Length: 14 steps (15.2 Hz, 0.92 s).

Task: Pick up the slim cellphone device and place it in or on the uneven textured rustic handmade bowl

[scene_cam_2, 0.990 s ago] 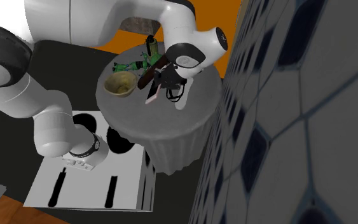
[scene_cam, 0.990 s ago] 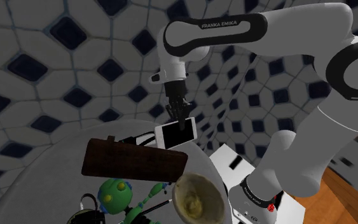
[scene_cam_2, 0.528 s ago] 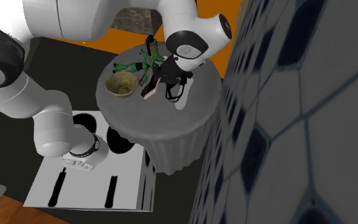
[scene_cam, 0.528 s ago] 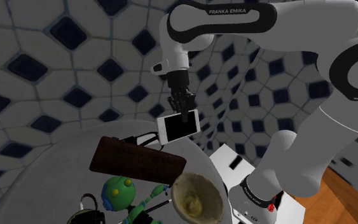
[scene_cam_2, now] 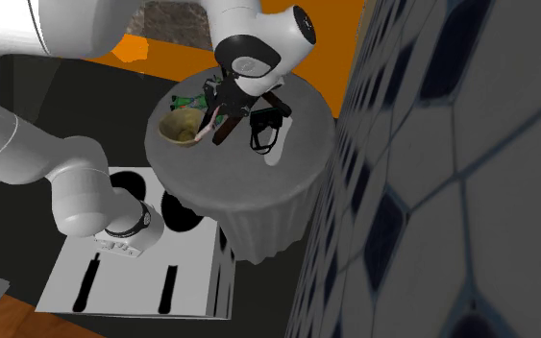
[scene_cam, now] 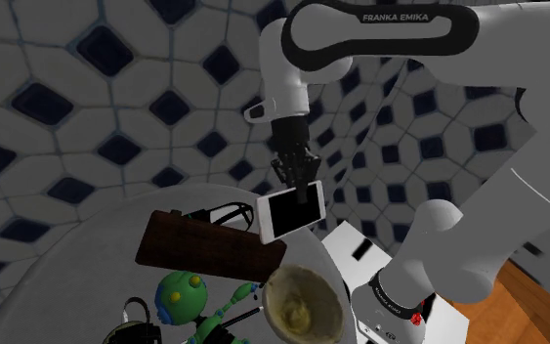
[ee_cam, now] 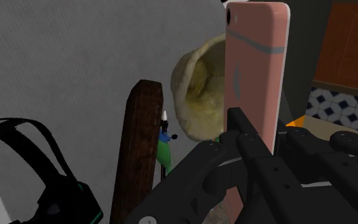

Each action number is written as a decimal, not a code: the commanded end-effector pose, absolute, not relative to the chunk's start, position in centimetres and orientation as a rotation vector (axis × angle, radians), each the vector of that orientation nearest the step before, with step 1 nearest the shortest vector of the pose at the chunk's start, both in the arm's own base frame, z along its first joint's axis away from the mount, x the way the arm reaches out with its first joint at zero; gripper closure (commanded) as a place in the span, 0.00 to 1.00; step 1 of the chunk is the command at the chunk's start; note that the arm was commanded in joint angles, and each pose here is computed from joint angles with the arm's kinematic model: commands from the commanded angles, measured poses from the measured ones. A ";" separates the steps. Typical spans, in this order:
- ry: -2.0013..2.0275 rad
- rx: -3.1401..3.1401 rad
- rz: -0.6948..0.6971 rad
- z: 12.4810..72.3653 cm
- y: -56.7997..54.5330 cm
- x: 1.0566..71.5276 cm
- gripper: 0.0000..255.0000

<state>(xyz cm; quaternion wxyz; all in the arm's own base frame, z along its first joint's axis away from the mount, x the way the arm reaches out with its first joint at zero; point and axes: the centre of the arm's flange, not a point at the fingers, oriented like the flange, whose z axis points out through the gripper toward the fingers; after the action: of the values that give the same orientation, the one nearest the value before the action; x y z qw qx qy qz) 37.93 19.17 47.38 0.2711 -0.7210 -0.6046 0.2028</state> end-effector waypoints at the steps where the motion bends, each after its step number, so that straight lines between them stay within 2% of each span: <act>1: -1.627 -1.943 0.547 47.7 20.3 35.3 1.00; 10: -1.627 -1.943 0.547 48.4 24.1 23.6 1.00; 14: -1.627 -1.943 0.547 46.3 24.1 23.6 1.00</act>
<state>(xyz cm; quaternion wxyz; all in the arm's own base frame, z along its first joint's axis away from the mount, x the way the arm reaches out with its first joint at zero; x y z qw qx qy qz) 23.74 24.02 46.83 0.2711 -0.7211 -0.6044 0.2032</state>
